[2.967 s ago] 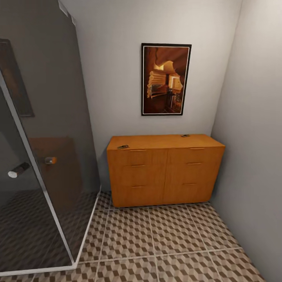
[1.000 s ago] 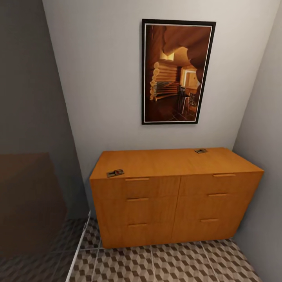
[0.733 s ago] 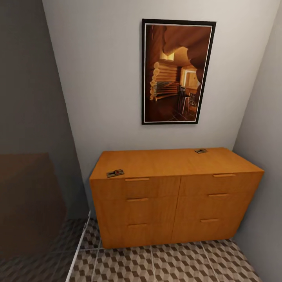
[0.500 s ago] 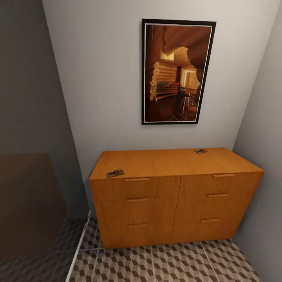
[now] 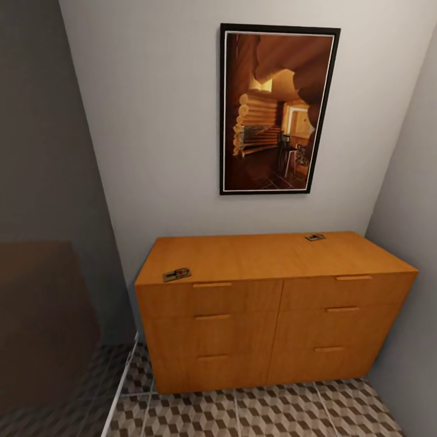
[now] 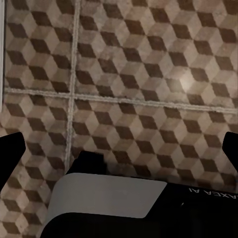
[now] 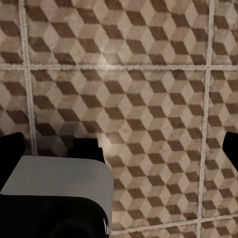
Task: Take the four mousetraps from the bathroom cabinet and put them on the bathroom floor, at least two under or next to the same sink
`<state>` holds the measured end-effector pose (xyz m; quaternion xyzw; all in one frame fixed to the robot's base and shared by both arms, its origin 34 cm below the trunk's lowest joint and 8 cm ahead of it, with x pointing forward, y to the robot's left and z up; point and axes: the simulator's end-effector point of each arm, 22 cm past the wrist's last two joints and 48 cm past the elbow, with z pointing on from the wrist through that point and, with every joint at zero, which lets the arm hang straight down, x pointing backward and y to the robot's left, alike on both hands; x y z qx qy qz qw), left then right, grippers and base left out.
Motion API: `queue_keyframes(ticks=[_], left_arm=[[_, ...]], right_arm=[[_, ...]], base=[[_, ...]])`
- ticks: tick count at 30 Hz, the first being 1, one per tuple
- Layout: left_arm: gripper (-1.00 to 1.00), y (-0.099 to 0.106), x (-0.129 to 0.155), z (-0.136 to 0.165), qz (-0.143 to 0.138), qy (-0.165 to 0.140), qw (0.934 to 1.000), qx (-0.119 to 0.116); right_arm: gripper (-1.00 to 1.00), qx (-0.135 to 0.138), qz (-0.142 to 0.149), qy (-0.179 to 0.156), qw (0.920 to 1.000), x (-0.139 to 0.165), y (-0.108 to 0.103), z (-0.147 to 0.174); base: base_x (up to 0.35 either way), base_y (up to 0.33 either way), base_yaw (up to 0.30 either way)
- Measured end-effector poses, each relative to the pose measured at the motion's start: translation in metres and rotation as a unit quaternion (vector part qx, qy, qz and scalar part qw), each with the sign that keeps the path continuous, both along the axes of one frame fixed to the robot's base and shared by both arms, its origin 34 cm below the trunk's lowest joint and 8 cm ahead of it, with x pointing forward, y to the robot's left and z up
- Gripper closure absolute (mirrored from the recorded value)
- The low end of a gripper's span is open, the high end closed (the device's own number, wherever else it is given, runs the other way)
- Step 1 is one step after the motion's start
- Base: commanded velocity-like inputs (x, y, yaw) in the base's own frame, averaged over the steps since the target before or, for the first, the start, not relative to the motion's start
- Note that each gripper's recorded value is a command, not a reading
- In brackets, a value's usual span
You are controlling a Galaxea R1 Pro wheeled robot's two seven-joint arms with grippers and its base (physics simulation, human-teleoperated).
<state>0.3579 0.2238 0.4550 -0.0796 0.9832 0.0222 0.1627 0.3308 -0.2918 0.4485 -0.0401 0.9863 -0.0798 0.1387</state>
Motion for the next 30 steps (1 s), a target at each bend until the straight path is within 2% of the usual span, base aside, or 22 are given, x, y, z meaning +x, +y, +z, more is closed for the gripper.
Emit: queue_keyframes(ticks=[30], left_arm=[[-1.0, -0.001, 0.0002, 0.0, 0.0, 0.0, 1.0, -0.001]], right_arm=[[-1.0, 0.0, 0.0, 0.0, 1.0, 0.0, -0.0002, 0.0]], base=[[0.006, 0.0, 0.0]])
